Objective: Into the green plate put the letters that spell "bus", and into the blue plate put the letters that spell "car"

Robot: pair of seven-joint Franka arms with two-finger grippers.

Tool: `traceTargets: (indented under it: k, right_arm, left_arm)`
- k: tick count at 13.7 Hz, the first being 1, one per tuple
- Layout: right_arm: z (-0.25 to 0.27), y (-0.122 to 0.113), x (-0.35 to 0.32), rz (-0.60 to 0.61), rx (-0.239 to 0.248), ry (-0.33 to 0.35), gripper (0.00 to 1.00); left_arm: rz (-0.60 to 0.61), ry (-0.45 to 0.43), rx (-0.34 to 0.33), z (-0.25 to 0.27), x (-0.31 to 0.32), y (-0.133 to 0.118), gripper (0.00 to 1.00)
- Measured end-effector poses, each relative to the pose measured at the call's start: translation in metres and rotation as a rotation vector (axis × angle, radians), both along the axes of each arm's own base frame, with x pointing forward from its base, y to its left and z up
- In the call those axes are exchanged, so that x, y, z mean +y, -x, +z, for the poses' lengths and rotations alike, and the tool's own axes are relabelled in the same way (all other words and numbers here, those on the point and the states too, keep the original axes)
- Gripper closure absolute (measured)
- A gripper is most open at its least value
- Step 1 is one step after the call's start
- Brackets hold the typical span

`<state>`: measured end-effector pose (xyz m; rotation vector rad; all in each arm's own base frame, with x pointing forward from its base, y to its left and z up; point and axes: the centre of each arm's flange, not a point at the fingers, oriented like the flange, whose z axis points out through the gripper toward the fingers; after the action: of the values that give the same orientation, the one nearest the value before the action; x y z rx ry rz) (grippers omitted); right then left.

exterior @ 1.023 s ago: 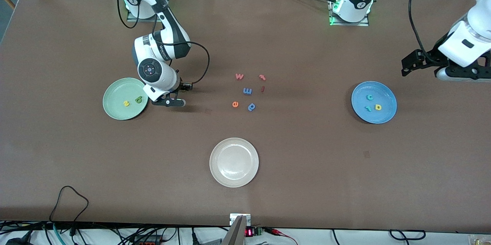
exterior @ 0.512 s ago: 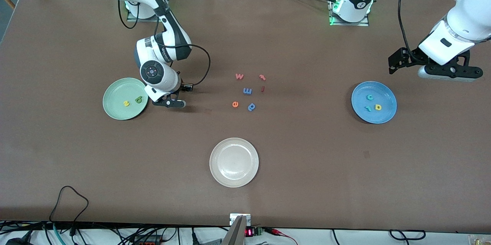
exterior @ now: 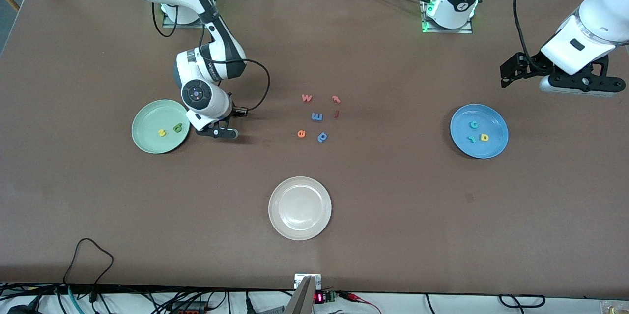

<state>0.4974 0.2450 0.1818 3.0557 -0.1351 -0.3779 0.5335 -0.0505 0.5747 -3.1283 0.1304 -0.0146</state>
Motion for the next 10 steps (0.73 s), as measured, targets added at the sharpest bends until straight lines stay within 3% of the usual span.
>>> traceTargets:
  k: [10]
  right_arm:
    - [-0.006, 0.008, 0.017, -0.024, -0.005, 0.0, 0.45]
  left_arm:
    - [-0.011, -0.002, 0.008, 0.001, -0.006, 0.002, 0.0]
